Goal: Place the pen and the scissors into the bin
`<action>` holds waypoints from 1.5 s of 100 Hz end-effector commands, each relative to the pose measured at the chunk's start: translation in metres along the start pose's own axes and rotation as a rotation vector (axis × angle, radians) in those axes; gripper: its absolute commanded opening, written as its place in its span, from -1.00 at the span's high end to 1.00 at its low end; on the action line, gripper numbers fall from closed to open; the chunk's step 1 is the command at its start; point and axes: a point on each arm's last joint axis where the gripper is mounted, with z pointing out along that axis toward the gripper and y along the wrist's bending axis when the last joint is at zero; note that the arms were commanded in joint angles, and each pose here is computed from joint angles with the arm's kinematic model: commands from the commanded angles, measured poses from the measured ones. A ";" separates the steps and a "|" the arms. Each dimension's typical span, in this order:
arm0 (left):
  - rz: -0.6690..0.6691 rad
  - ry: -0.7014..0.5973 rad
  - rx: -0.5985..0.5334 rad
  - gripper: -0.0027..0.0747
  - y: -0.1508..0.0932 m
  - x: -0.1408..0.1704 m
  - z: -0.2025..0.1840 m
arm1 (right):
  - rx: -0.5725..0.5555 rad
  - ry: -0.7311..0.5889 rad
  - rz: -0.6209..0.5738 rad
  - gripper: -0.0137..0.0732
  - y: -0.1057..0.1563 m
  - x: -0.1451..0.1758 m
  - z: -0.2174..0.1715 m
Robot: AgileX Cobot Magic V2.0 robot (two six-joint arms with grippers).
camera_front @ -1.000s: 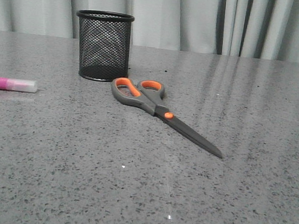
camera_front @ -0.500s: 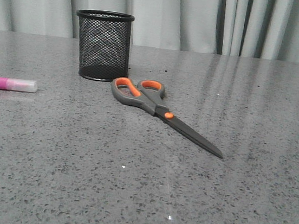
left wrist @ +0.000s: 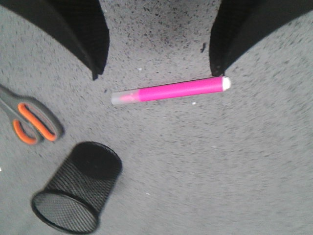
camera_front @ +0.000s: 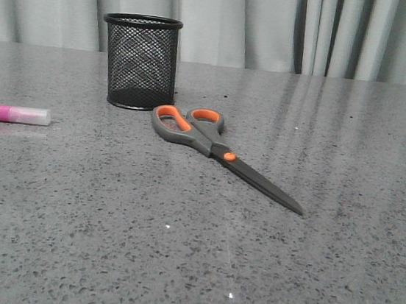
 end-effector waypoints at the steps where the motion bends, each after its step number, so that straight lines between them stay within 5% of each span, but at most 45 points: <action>1: 0.092 -0.017 0.056 -0.15 -0.002 -0.021 0.006 | 0.015 -0.093 -0.016 -0.34 0.000 -0.015 -0.006; 44: 0.770 0.196 0.291 -0.15 0.020 -0.065 0.081 | 0.016 -0.092 -0.028 -0.34 0.000 -0.015 -0.006; 66: 0.923 0.246 0.412 -0.15 0.025 -0.065 0.117 | 0.016 -0.092 -0.036 -0.34 0.000 -0.015 -0.006; 141: 0.924 0.343 0.526 -0.15 0.034 -0.049 0.165 | 0.016 -0.092 -0.040 -0.34 0.000 -0.015 -0.006; 150: 0.925 0.357 0.537 0.00 0.035 -0.046 0.167 | 0.016 -0.092 -0.040 -0.34 0.000 -0.015 -0.006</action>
